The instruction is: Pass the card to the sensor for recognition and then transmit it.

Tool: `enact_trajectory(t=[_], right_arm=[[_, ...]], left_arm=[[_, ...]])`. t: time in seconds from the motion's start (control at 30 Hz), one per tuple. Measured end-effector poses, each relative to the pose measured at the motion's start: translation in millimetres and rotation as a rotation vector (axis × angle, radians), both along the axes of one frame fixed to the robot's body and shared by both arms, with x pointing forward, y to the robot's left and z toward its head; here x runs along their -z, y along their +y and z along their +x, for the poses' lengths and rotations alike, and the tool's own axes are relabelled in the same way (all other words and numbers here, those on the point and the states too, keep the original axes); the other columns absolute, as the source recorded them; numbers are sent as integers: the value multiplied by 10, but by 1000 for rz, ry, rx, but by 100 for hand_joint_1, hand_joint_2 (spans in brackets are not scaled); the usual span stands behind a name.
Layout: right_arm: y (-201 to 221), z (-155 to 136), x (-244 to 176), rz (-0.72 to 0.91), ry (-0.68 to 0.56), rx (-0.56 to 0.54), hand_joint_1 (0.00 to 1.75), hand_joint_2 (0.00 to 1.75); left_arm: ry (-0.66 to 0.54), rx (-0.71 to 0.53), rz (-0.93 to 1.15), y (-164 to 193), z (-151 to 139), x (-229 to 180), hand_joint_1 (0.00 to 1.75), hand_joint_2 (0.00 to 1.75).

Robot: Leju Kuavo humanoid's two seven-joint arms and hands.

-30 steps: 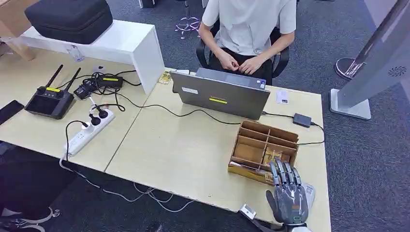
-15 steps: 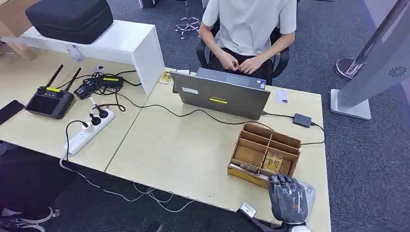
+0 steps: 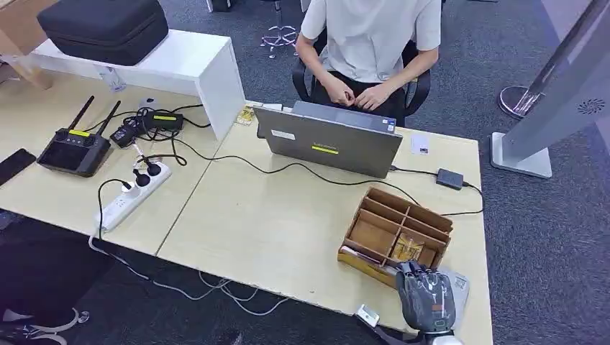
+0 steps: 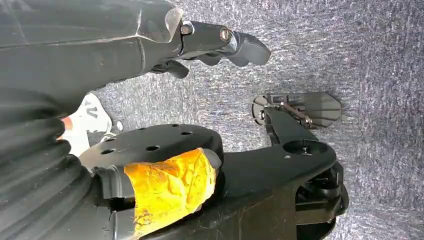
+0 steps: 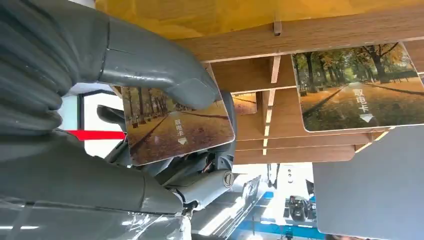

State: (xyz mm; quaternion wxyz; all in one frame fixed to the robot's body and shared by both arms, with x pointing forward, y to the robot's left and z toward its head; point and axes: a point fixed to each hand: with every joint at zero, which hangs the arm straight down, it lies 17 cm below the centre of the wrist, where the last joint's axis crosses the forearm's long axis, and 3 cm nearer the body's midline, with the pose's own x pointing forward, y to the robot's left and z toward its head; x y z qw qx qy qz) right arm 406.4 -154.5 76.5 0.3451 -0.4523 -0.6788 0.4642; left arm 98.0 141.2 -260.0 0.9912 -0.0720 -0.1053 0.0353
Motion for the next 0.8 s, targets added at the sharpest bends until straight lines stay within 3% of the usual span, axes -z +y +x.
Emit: enact_trajectory(t=[0.37,0.53,0.7,0.8], right_arm=[[-29,19,-6,-10,-4,9,175,175],[-63,140,-218,8,-50,23,175,175],[-155,618,-916,67,-166,58,175,175],[-169,1236,-1538,47,-168,84,175,175]], left_arm=[[-11,-6,24,50,22,9,0,175],[-12,14,31,80,12,17,0,175],[-5,51,22,52,-18,16,0,175],[-10,78,6,3,-17,3,0,175]])
